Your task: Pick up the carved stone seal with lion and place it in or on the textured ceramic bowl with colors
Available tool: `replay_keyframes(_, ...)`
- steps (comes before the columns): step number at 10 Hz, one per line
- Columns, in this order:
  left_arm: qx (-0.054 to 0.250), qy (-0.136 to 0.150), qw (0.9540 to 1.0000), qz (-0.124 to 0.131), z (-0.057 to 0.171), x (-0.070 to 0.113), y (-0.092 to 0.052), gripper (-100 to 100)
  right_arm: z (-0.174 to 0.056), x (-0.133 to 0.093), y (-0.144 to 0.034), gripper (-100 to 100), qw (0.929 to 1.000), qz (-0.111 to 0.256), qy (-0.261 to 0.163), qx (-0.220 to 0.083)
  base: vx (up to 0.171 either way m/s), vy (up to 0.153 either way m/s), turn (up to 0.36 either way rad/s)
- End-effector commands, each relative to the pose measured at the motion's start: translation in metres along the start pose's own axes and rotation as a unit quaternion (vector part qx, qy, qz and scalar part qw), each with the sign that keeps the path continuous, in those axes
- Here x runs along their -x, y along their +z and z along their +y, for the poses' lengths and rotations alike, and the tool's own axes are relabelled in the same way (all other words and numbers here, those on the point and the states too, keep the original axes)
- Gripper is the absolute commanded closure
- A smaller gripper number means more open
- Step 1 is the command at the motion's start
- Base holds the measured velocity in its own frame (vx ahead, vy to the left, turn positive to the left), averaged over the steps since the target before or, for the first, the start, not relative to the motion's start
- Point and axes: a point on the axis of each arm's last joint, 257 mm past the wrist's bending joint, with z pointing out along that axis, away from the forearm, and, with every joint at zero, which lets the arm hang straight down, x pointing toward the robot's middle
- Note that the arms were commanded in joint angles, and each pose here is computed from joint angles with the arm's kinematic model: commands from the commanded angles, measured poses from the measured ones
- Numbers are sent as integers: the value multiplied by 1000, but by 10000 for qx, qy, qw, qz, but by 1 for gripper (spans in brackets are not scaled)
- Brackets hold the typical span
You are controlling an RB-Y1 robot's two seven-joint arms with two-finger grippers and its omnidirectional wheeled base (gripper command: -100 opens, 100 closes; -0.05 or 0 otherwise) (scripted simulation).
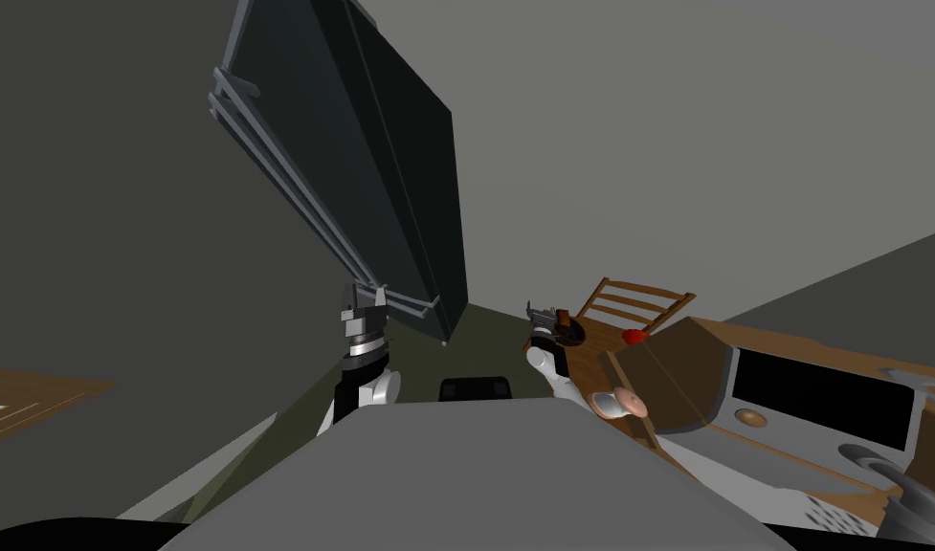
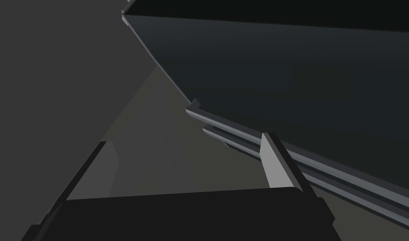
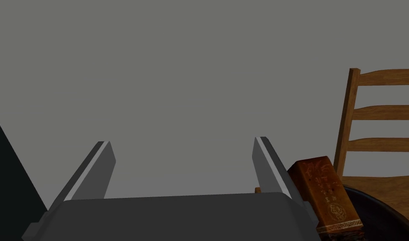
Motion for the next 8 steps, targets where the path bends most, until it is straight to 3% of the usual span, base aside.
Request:
replay_keyframes(1, 0, 0, 10000, 0, 0, 0, 0, 0, 0, 0, 0, -100, 10000, 0, 0, 0, 0, 0, 0)
replay_keyframes(4, 0, 0, 10000, 0, 0, 0, 0, 0, 0, 0, 0, -100, 10000, 0, 0, 0, 2, 0, -6)
replay_keyframes(8, 0, 0, 10000, 0, 0, 0, 0, 0, -28, -10, 3, -100, 10000, -36, 18, -7, 0, 0, 0)
